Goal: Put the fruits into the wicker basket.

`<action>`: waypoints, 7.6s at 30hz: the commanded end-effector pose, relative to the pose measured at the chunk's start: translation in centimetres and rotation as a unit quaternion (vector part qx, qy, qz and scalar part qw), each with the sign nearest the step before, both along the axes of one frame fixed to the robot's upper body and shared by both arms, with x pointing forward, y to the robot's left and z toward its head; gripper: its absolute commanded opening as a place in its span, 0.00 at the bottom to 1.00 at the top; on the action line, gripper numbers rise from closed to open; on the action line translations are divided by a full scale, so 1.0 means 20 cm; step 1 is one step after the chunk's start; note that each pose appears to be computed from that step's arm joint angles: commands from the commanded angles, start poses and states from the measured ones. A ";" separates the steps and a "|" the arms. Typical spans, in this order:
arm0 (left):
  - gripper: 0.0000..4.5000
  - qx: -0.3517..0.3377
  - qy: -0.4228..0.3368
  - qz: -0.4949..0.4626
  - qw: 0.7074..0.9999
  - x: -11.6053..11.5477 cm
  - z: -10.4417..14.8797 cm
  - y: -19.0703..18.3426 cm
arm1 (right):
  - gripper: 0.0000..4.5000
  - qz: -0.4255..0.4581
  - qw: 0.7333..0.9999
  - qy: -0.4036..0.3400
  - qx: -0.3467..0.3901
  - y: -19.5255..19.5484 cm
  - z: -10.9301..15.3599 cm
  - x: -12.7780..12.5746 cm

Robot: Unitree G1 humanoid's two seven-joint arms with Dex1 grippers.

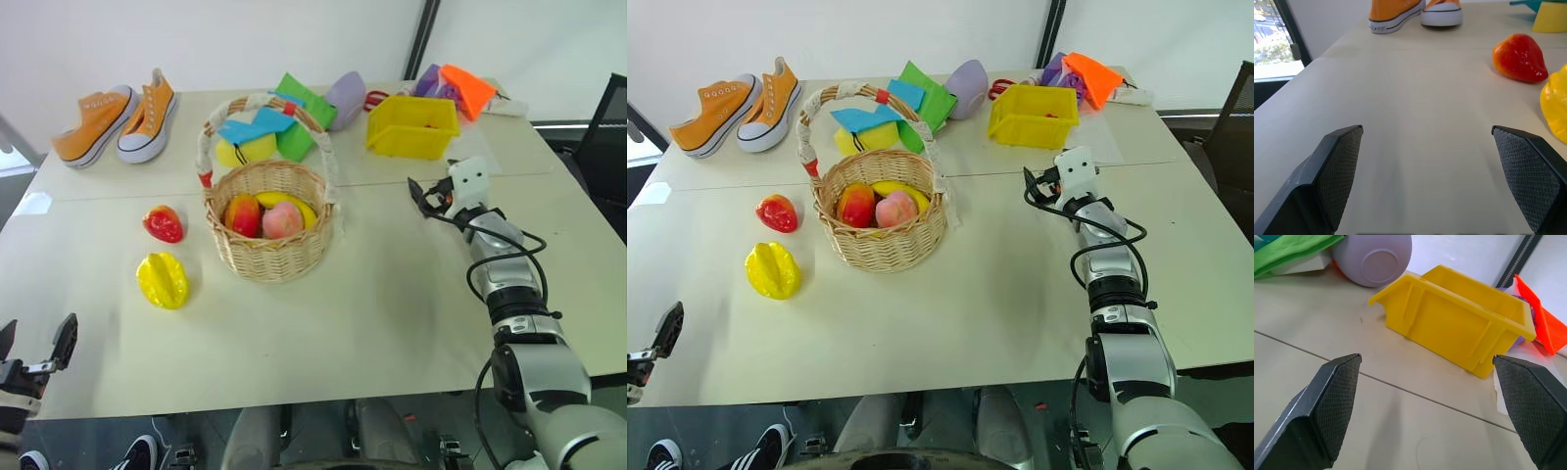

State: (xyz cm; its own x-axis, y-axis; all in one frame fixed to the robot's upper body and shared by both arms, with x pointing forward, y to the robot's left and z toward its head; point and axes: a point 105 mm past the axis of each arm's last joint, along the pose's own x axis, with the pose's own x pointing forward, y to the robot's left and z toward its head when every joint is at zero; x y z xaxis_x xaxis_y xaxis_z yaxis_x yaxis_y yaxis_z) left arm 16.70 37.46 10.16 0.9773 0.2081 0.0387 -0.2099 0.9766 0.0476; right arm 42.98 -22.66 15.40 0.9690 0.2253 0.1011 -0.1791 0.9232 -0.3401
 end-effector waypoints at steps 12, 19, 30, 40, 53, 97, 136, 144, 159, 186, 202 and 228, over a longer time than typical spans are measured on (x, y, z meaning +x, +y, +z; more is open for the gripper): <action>1.00 0.051 -0.024 -0.024 0.998 0.06 0.09 -0.01 | 1.00 0.027 0.999 -0.042 0.012 0.04 0.11 -0.04; 1.00 0.057 -0.020 -0.029 0.998 0.07 0.10 -0.01 | 1.00 0.046 0.998 -0.041 0.020 0.08 0.11 -0.06; 1.00 0.056 -0.028 -0.055 0.997 0.09 0.13 -0.08 | 1.00 0.093 0.994 -0.046 0.023 0.13 0.14 -0.09; 1.00 0.039 -0.040 -0.112 0.992 0.17 0.32 -0.33 | 1.00 0.414 0.906 0.048 -0.069 0.27 0.30 -0.54; 1.00 -0.034 -0.010 -0.069 0.997 0.28 0.21 -0.53 | 1.00 0.494 0.856 0.060 -0.142 0.48 0.36 -0.72; 0.65 -0.043 0.094 -0.053 0.993 0.44 0.15 -0.63 | 1.00 0.516 0.847 0.055 -0.116 0.59 0.35 -0.76; 0.99 -0.092 -0.075 -0.424 0.898 0.56 0.71 -1.21 | 1.00 0.435 0.897 0.025 -0.068 0.49 0.45 -0.69; 0.99 -0.083 -0.034 -0.356 0.930 0.31 0.62 -0.74 | 1.00 0.487 0.868 0.056 -0.079 0.55 0.43 -0.75; 0.99 -0.090 -0.039 -0.014 0.995 0.73 0.40 -0.43 | 1.00 0.497 0.862 0.052 -0.087 0.61 0.45 -0.74; 0.99 -0.117 0.097 -0.013 0.988 1.06 0.25 -0.48 | 1.00 0.478 0.873 0.046 -0.084 0.61 0.45 -0.75; 0.61 -0.114 0.108 0.002 0.988 1.05 0.20 -0.46 | 1.00 0.476 0.875 0.040 -0.083 0.62 0.47 -0.74; 0.61 -0.093 -0.029 -0.424 0.900 0.76 0.69 -1.27 | 1.00 0.414 0.909 0.023 -0.051 0.51 0.43 -0.66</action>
